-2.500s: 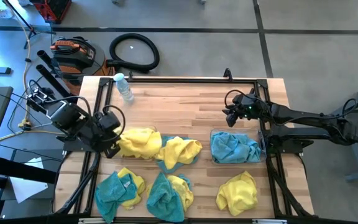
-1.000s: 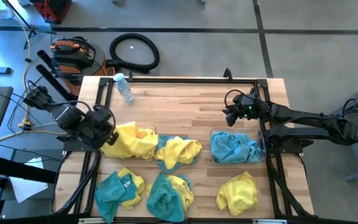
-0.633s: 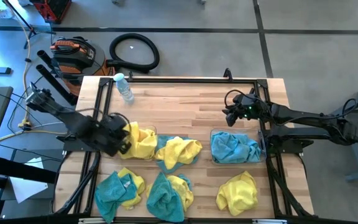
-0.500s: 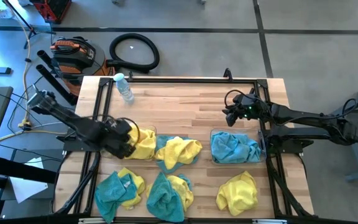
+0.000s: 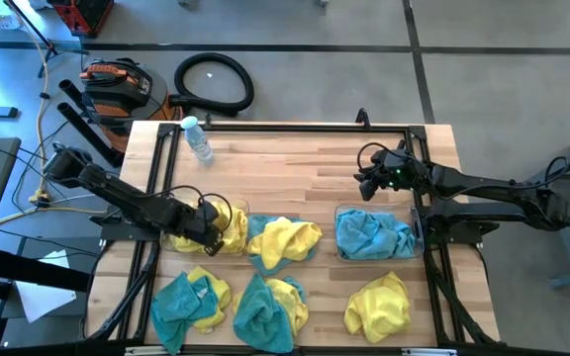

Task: Sort microfiber towel by color & place in baskets
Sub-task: Put the yellow microfiber cloth into the left transparent bin

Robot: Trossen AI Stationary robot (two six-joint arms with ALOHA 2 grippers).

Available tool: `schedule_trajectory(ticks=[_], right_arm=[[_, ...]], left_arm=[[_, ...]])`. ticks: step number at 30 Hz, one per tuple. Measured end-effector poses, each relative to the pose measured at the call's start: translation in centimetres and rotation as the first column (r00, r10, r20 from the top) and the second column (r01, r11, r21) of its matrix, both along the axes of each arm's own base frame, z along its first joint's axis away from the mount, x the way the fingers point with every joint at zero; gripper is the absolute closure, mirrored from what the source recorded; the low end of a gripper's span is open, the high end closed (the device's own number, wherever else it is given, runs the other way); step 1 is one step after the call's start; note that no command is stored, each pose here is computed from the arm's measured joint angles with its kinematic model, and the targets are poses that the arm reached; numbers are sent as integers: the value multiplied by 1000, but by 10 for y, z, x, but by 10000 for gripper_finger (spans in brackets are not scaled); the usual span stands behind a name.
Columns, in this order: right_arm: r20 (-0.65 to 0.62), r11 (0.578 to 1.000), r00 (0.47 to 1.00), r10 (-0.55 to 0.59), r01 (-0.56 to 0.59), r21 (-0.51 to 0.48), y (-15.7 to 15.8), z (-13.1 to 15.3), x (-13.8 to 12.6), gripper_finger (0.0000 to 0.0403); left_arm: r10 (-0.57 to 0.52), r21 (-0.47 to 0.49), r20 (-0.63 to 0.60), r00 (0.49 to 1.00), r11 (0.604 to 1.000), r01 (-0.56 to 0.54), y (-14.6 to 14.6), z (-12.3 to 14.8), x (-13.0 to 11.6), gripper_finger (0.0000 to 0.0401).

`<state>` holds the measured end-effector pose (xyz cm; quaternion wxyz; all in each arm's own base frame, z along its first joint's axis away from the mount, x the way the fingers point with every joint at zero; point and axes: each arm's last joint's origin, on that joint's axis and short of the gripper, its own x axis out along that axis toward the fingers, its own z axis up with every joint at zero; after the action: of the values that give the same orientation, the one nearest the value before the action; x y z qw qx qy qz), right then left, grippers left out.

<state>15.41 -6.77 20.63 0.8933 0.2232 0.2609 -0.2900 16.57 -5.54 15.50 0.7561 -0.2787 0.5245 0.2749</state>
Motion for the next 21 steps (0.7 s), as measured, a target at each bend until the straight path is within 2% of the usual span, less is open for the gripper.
schedule_trajectory(ticks=[6, 14, 21], right_arm=[[2, 1000, 1000, -3, 3, 4, 0, 0, 0, 270], [1, 1000, 1000, -2, 2, 3, 0, 0, 0, 270], [1, 1000, 1000, -2, 2, 3, 0, 0, 0, 270]], left_arm=[[26, -5, 3, 1000, 1000, -26, 4, -1, 1, 392], [51, 0, 4, 999, 999, -51, 9, -1, 2, 339], [-35, 24, -13, 999, 999, 36, 11, 5, 5, 312]])
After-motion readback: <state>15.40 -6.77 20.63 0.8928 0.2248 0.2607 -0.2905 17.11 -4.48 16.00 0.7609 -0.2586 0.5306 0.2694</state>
